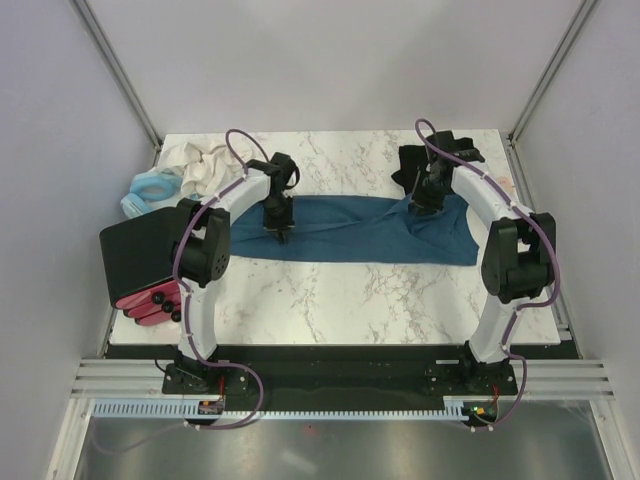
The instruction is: Fold and stack the t-shirts
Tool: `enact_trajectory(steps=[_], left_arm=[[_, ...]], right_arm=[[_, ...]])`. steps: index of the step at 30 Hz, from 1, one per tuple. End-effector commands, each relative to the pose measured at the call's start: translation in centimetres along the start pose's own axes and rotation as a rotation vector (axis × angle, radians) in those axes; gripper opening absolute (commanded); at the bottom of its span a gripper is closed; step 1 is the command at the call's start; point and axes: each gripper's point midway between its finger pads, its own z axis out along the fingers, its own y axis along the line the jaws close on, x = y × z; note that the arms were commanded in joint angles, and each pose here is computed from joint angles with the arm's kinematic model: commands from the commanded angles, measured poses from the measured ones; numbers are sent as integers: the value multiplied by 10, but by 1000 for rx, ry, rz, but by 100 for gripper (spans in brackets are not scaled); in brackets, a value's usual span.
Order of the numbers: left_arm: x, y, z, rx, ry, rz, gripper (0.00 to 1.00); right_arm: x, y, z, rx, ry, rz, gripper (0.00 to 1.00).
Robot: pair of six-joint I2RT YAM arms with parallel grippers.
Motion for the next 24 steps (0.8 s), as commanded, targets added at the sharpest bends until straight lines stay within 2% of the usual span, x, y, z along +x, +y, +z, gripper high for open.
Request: enact_trajectory(steps=[1,10,19,24], left_arm=[[2,12,-1,-60,-34,-1,21],[-10,32,0,-176,-124,-52,22],[-20,40,-4,-232,-163,-47,22],[-23,43,-7,-247,-177,-49,21]], right_arm=[[17,33,7,-68,31,-53,33],[64,64,22,-99,82,-132,29],[99,62,61,-46,116,-214,27],[103,63,72,-31,105,-229,26]])
